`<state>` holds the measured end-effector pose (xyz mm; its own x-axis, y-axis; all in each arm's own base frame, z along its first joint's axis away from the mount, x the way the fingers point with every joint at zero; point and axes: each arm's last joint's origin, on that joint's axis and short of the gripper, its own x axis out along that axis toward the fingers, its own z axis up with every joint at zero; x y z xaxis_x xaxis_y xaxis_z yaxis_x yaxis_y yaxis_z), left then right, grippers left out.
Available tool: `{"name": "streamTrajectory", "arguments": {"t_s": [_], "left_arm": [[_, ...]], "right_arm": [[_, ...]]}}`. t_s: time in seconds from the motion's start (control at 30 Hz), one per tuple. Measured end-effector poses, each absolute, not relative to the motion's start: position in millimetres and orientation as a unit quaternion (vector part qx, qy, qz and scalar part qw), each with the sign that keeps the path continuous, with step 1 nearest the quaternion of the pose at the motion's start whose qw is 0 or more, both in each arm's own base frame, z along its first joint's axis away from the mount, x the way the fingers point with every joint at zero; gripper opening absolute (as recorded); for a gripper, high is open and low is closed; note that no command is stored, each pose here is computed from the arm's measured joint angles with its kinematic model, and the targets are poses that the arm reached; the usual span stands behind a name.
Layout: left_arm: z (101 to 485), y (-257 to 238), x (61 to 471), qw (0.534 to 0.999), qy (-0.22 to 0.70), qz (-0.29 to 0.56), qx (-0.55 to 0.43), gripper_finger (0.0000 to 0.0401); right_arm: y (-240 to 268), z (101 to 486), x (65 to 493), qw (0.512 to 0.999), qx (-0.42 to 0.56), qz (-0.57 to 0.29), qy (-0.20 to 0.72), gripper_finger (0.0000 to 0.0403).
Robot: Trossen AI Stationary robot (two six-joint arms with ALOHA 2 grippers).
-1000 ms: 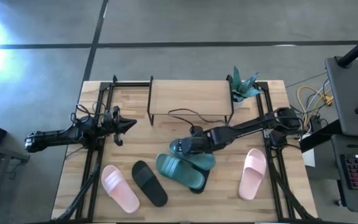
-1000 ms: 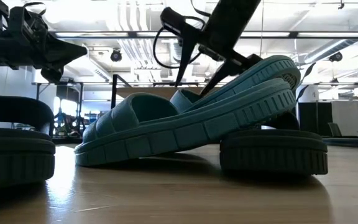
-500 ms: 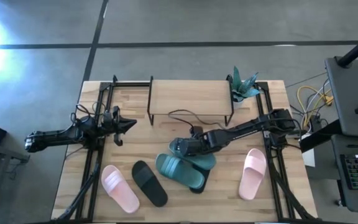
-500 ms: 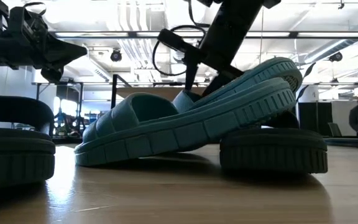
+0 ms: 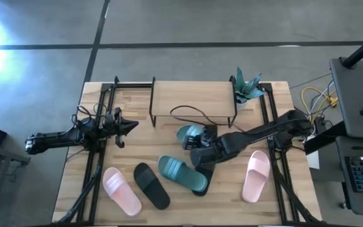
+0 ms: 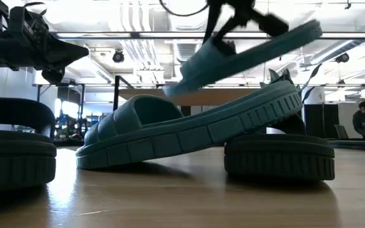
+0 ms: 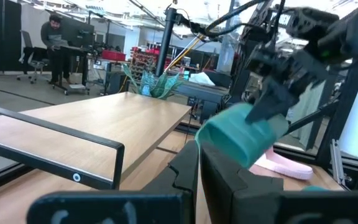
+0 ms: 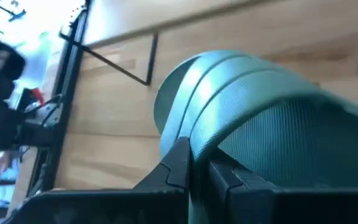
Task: Pick and place slides into the shelf
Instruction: Put the top green slipper on the shelf
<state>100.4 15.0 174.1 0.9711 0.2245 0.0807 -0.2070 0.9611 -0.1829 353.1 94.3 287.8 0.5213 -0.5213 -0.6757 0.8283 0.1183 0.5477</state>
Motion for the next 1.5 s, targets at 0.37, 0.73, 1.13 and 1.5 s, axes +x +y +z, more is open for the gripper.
{"name": "streamTrajectory", "arguments": {"t_s": [0.37,0.73,1.13,1.5], "left_arm": [[174.2,15.1,100.3,0.989,-0.05,0.109,-0.087,0.0003],[173.9,15.1,100.5,0.989,-0.049,0.109,-0.087,0.0003],[173.8,15.0,100.6,0.989,-0.048,0.109,-0.087,0.0003],[173.3,15.1,101.1,0.989,-0.045,0.109,-0.087,0.0003]], "right_arm": [[61.0,341.8,317.1,0.643,0.533,-0.515,-0.193,0.0013],[-31.2,330.1,335.8,0.537,0.546,-0.586,-0.262,0.0013],[-89.8,291.7,359.9,0.456,0.625,-0.592,-0.224,0.0013],[-110.2,280.7,356.0,0.477,0.591,-0.633,-0.151,0.0018]]}}
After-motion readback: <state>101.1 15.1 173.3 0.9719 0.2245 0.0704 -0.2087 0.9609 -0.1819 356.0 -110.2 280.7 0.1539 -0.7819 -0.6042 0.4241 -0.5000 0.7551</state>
